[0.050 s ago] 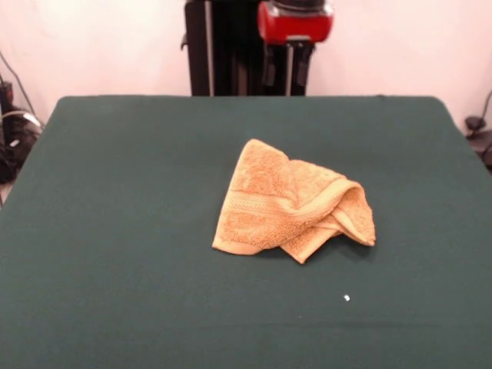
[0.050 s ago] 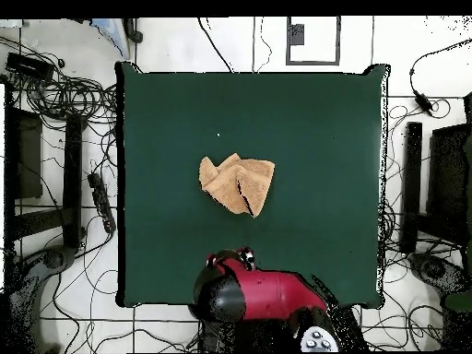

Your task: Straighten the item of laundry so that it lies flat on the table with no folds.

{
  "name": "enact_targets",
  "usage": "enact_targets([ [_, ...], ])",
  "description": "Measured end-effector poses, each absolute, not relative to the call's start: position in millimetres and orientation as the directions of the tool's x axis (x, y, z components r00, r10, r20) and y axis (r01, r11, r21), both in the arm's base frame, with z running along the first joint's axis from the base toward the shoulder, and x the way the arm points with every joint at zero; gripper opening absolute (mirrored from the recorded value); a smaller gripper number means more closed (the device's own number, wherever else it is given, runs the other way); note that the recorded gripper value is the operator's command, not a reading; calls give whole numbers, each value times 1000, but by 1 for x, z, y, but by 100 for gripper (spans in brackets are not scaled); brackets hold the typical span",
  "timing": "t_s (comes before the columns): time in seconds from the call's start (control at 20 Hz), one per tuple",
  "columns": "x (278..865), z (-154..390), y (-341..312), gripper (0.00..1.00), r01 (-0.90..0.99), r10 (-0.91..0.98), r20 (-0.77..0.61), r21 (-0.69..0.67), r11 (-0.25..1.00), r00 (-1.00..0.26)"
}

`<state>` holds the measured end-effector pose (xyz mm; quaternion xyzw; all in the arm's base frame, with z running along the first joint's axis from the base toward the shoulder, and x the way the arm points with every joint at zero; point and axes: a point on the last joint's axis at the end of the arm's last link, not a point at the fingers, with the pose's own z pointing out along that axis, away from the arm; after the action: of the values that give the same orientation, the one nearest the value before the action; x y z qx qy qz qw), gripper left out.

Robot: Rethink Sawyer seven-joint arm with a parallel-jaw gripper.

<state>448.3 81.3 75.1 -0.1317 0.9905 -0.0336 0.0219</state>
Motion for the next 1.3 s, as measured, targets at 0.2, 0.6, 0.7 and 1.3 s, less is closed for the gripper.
enact_targets([
  [0.2,454,62,97,100,-285,-288,-37,-68,956,-957],
  [0.6,483,44,102,100,-282,-286,-59,-71,957,-956],
  [0.7,494,42,101,100,-279,-284,-73,-76,957,-956],
  [1.3,561,45,89,100,-242,-252,-149,-85,967,-956],
])
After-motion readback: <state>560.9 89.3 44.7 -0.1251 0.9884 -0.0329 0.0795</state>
